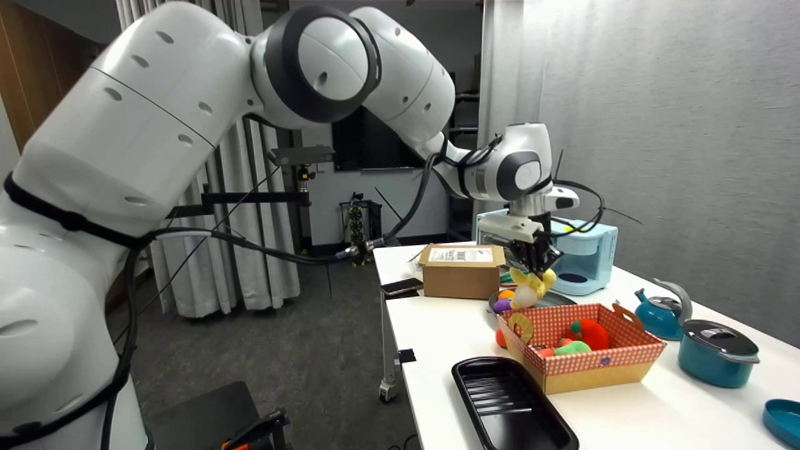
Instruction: Move the banana and the pear plush toys from the box to the plate then move the box to the right
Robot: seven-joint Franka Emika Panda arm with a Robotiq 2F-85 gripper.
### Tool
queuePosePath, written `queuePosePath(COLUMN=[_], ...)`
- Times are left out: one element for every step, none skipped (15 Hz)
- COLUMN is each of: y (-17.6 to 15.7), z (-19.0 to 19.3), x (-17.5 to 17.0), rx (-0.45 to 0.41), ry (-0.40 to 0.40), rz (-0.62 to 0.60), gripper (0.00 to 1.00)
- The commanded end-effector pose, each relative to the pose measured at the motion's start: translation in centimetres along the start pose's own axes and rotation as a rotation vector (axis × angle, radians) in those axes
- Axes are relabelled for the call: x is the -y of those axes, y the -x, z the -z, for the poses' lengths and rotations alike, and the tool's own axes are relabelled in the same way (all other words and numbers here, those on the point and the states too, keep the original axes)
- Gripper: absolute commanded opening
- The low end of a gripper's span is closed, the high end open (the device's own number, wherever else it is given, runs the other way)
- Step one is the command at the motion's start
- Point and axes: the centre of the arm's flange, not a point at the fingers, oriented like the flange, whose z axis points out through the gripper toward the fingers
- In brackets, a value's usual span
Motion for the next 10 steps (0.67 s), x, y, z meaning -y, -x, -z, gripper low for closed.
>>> queuePosePath(y=[1.5, 1.0, 0.5, 0.0, -0.7, -1.0, -1.6, -2.0, -2.7, -3.2], z=[3.5, 3.8, 3.8, 3.6, 3.1, 2.7, 2.0, 1.4, 0.5, -0.3], x=[3.7, 4.9, 5.9, 6.7, 7.4, 7.9, 8.2, 8.3, 8.2, 7.9], rx=[-0.066, -0.077, -0.088, -0.097, -0.101, -0.105, -0.104, -0.1, -0.098, -0.096], ry=[-0.027, -0.03, -0.034, -0.037, -0.036, -0.036, -0.033, -0.03, -0.025, -0.02], rz=[0.044, 0.058, 0.068, 0.079, 0.086, 0.093, 0.095, 0.096, 0.093, 0.089], gripper=[0.02, 0.02, 0.02, 0.02, 0.02, 0.02, 0.02, 0.02, 0.02, 0.02])
